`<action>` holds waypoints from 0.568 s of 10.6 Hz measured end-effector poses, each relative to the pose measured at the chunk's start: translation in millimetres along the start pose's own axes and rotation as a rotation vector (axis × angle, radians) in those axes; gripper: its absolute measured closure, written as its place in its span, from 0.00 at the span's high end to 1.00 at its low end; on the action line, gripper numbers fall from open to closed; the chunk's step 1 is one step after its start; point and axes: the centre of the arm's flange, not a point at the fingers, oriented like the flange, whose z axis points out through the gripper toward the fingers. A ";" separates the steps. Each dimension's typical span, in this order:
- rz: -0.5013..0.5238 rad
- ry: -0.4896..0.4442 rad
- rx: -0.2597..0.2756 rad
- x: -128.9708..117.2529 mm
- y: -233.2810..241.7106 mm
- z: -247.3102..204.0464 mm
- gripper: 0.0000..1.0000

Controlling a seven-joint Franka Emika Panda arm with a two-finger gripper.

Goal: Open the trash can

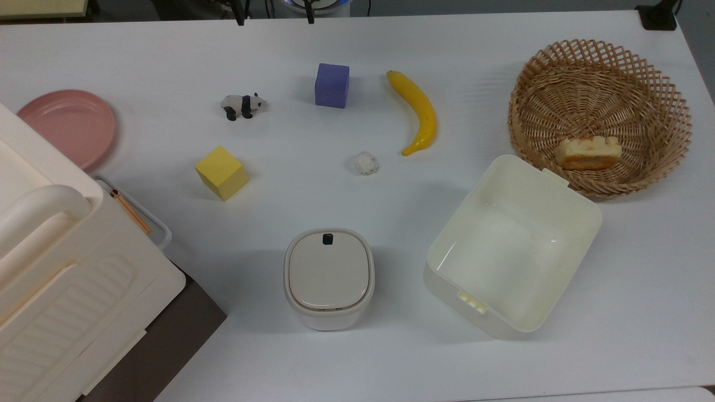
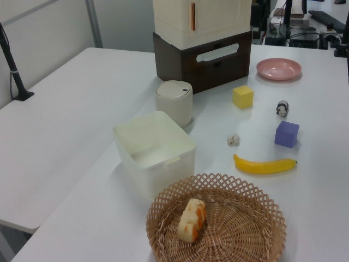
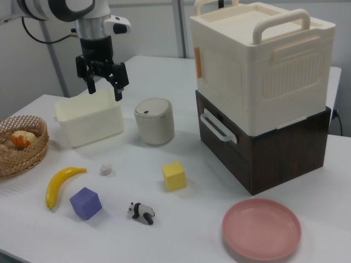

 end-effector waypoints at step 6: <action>-0.009 -0.040 0.001 -8.3 -5.2 -1.3 1.00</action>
